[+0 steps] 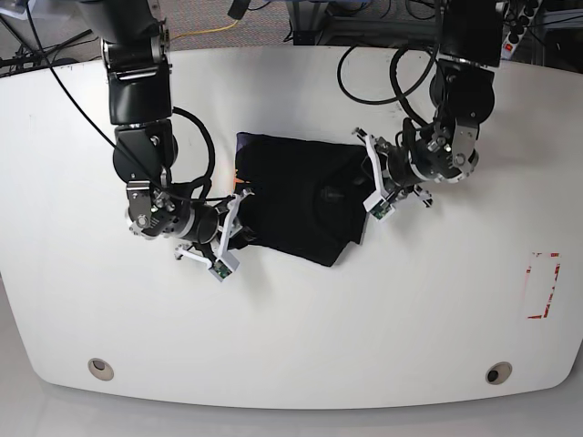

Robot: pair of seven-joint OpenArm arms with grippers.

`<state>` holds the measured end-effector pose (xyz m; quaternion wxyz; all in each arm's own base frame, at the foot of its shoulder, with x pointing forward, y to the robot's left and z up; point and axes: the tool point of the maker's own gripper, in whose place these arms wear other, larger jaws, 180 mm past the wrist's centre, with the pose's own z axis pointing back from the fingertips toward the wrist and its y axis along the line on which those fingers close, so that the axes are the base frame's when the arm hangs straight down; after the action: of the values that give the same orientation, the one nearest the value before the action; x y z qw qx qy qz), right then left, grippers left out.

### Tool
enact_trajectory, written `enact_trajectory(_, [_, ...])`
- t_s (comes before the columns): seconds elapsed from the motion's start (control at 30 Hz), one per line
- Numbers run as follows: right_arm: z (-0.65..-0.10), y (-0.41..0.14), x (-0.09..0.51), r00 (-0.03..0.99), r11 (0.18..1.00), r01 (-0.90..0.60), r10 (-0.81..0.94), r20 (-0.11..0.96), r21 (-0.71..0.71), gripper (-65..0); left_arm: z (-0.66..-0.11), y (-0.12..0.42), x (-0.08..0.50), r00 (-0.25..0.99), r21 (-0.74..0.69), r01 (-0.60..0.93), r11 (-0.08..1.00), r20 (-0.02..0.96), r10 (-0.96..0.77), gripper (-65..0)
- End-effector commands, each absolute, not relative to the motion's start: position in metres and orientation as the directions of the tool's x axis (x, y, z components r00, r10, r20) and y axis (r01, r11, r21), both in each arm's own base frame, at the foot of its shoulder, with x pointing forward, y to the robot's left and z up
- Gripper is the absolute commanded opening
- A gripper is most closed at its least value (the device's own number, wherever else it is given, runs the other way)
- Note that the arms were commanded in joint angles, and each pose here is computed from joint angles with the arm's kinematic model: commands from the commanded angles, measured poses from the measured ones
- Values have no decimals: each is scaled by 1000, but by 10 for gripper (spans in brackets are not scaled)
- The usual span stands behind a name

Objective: Fold the T-shirt properly
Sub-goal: 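Grasp the folded bundle's sides with both grippers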

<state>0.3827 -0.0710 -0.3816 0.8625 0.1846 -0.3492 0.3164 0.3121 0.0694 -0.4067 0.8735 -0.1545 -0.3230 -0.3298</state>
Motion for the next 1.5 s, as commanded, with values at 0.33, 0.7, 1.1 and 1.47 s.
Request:
enact_trajectory(0.33, [-337, -65, 378, 443, 694, -720, 485, 753, -23, -512, -307, 73, 366, 329, 177, 684, 707, 791, -516, -521])
enact_trajectory(0.7, [-333, -75, 413, 457, 719, -695, 454, 765, -12, -512, -327, 59, 314, 357, 122, 716, 687, 782, -511, -519])
enact_trajectory(1.1, [-383, -77, 392, 533, 715, -695, 437, 724, 80, -515, -377, 60, 309, 490, -6, 692, 721, 738, -464, -521])
enact_trajectory(1.47, [-392, -52, 324, 505, 658, -748, 484, 715, 83, -515, -384, 86, 370, 511, -11, 641, 768, 752, -416, -519])
